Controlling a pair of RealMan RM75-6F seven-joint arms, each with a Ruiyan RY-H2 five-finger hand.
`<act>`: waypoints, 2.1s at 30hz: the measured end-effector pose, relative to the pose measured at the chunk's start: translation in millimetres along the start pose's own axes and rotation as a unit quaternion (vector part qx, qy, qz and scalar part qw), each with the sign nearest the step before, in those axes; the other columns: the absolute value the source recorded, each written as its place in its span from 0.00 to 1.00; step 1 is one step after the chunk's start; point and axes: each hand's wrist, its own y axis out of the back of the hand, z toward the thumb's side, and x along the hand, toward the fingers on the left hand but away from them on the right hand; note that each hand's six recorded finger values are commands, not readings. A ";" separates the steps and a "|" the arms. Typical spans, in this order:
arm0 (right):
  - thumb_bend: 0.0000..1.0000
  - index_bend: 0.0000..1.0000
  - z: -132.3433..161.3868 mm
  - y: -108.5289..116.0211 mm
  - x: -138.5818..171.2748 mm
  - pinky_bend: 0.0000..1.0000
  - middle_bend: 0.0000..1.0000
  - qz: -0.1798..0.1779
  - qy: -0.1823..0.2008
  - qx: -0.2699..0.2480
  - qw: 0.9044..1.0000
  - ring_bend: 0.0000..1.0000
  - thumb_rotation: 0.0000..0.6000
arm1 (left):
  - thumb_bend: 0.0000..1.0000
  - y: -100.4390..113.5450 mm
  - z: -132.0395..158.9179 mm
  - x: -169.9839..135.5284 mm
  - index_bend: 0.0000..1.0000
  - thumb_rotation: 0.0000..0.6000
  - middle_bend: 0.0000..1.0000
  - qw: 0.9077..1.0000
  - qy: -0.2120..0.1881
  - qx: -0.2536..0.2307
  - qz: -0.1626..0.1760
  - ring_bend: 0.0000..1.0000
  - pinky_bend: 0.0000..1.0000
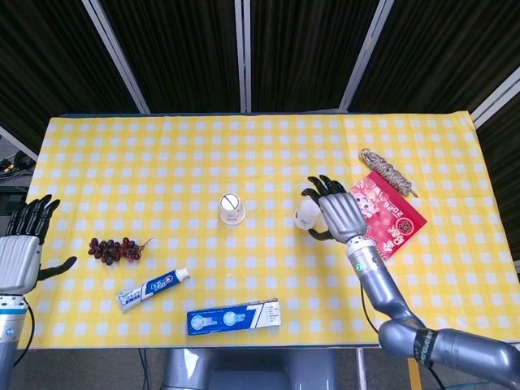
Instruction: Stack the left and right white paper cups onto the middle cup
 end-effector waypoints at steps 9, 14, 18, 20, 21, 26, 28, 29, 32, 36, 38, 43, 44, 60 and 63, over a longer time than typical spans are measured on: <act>0.12 0.25 -2.6 -21.8 -24.4 0.15 0.07 0.030 -0.028 0.013 0.999 0.00 1.00 | 0.11 -1.5 -1.1 3.3 0.04 1.00 0.00 1.000 0.000 -0.004 -0.005 0.00 0.02; 0.12 0.23 -11.2 -28.5 -29.2 0.15 0.07 0.042 -0.038 0.021 0.998 0.00 1.00 | 0.11 -1.6 -1.4 4.3 0.04 1.00 0.00 1.000 0.000 -0.006 -0.005 0.00 0.02; 0.13 0.23 -14.3 -32.5 -30.4 0.15 0.07 0.048 -0.043 0.023 0.998 0.00 1.00 | 0.11 -3.5 -1.1 5.3 0.04 1.00 0.00 1.000 -0.001 -0.005 -0.010 0.00 0.01; 0.13 0.23 -16.5 -35.5 -30.9 0.15 0.07 0.053 -0.046 0.024 0.997 0.00 1.00 | 0.11 -4.2 -0.4 5.2 0.04 1.00 0.00 1.000 -0.002 -0.005 -0.012 0.00 0.01; 0.14 0.23 -17.9 -37.0 -31.2 0.15 0.07 0.055 -0.048 0.024 0.997 0.00 1.00 | 0.11 -4.2 -0.1 5.1 0.04 1.00 0.00 1.000 -0.003 -0.005 -0.012 0.00 0.01; 0.15 0.26 -27.2 -45.4 -34.3 0.16 0.09 0.065 -0.062 0.029 0.996 0.00 1.00 | 0.11 -3.4 0.5 4.6 0.04 1.00 0.00 1.000 -0.005 -0.006 -0.011 0.00 0.01; 0.17 0.29 -30.3 -48.0 -35.5 0.18 0.11 0.068 -0.066 0.028 0.995 0.01 1.00 | 0.11 -3.1 0.3 4.6 0.05 1.00 0.00 1.000 -0.005 -0.007 -0.011 0.00 0.01; 0.17 0.30 -31.8 -49.2 -36.3 0.19 0.12 0.069 -0.069 0.027 0.995 0.02 1.00 | 0.11 -3.1 0.3 4.7 0.05 1.00 0.00 1.000 -0.005 -0.007 -0.011 0.00 0.00; 0.19 0.36 -32.6 -51.1 -37.7 0.27 0.18 0.069 -0.070 0.023 0.995 0.09 1.00 | 0.11 -3.1 0.6 4.9 0.05 1.00 0.00 1.000 -0.006 -0.009 -0.011 0.00 0.00; 0.22 0.42 -30.6 -51.5 -39.5 0.38 0.28 0.062 -0.067 0.020 0.996 0.20 1.00 | 0.11 -3.1 0.9 5.2 0.05 1.00 0.00 1.000 -0.007 -0.010 -0.011 0.00 0.00; 0.22 0.43 -29.4 -51.3 -40.4 0.39 0.29 0.057 -0.065 0.019 0.996 0.21 1.00 | 0.11 -3.2 1.0 5.4 0.05 1.00 0.00 1.000 -0.007 -0.011 -0.011 0.00 0.00; 0.22 0.44 -23.4 -44.5 -41.6 0.39 0.29 0.041 -0.056 0.017 0.997 0.21 1.00 | 0.11 -2.8 0.1 5.8 0.05 1.00 0.00 1.000 -0.006 -0.011 -0.010 0.00 0.00; 0.22 0.44 -20.7 -41.1 -41.7 0.39 0.29 0.035 -0.052 0.016 0.998 0.21 1.00 | 0.11 -2.7 -0.2 5.9 0.05 1.00 0.00 1.000 -0.006 -0.011 -0.010 0.00 0.00; 0.22 0.43 58.6 19.0 -40.5 0.39 0.27 -0.035 0.023 -0.017 0.999 0.21 1.00 | 0.11 -3.5 -3.2 7.0 0.05 1.00 0.00 1.000 -0.001 -0.011 -0.013 0.00 0.00; 0.22 0.43 73.6 21.6 -43.1 0.39 0.27 -0.040 0.034 -0.020 0.998 0.21 1.00 | 0.11 -5.3 -3.2 7.6 0.05 1.00 0.00 1.000 -0.002 -0.013 -0.018 0.00 0.00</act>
